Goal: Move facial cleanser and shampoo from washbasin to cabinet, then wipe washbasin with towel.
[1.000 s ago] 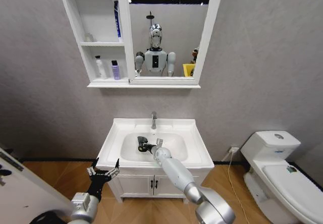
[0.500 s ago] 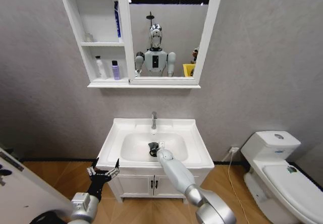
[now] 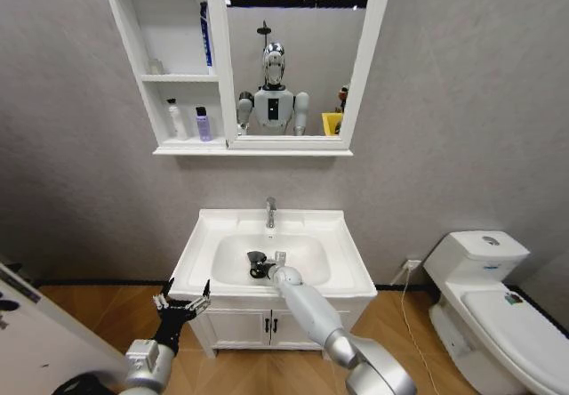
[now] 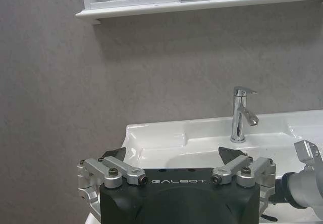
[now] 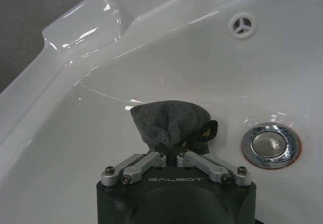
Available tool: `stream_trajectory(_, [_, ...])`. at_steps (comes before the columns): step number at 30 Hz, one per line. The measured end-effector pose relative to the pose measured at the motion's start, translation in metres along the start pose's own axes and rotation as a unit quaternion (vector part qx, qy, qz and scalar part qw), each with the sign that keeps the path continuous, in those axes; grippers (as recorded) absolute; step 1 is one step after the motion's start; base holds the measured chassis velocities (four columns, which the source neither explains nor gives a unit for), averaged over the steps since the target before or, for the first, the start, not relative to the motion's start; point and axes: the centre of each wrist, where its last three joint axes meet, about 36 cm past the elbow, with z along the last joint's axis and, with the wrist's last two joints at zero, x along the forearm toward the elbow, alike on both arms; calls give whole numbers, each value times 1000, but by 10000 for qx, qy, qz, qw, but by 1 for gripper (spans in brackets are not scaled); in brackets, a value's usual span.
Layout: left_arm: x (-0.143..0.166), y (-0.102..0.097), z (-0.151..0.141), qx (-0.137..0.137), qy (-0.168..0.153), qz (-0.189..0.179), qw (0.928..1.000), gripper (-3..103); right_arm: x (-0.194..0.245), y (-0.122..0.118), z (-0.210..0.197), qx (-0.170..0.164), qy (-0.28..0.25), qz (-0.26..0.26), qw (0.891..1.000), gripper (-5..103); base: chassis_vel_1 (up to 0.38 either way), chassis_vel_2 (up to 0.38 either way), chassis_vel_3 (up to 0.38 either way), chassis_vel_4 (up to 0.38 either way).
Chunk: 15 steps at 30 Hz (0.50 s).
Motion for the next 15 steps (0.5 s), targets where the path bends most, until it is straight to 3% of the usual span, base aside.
stream_trajectory(3, [0,0,0,0,0,0,10000,100,1,3,-7,1,-26,98,9999,4,0,0,0,0])
stream_trajectory(4, [0,0,0,0,0,0,10000,100,1,2,-10,194,24,440,9988,4,0,0,0,0])
stream_trajectory(5, [0,0,0,0,0,0,10000,100,2,-2,-13,597,74,1001,9932,4,0,0,0,0])
stream_trajectory(6, [0,0,0,0,0,0,10000,100,2,-2,-13,597,74,1001,9932,4,0,0,0,0])
stream_trajectory(7, [0,0,0,-1,0,0,10000,100,2,-9,-12,1224,-15,1606,9794,4,0,0,0,0])
stream_trajectory(8, [0,0,0,0,1,0,10000,100,3,-13,-10,1618,-146,1863,9690,4,0,0,0,0])
stream_trajectory(9, [0,0,0,0,0,0,10000,100,5,-14,-8,2192,-474,2132,9509,4,0,0,0,0])
stream_trajectory(10, [0,0,0,0,0,0,10000,100,5,-14,-8,2192,-474,2132,9509,4,0,0,0,0])
stream_trajectory(11, [0,0,0,1,-1,1,10000,100,12,-5,-10,2557,-828,2179,9382,4,0,0,0,0])
stream_trajectory(12, [0,0,0,1,-1,1,10000,100,12,-5,-10,2557,-828,2179,9382,4,0,0,0,0])
stream_trajectory(14, [0,0,0,0,0,0,10000,100,36,-6,-29,2941,-1470,2232,9177,4,0,0,0,0])
stream_trajectory(15, [0,0,0,0,0,0,10000,100,36,-6,-29,2941,-1470,2232,9177,4,0,0,0,0])
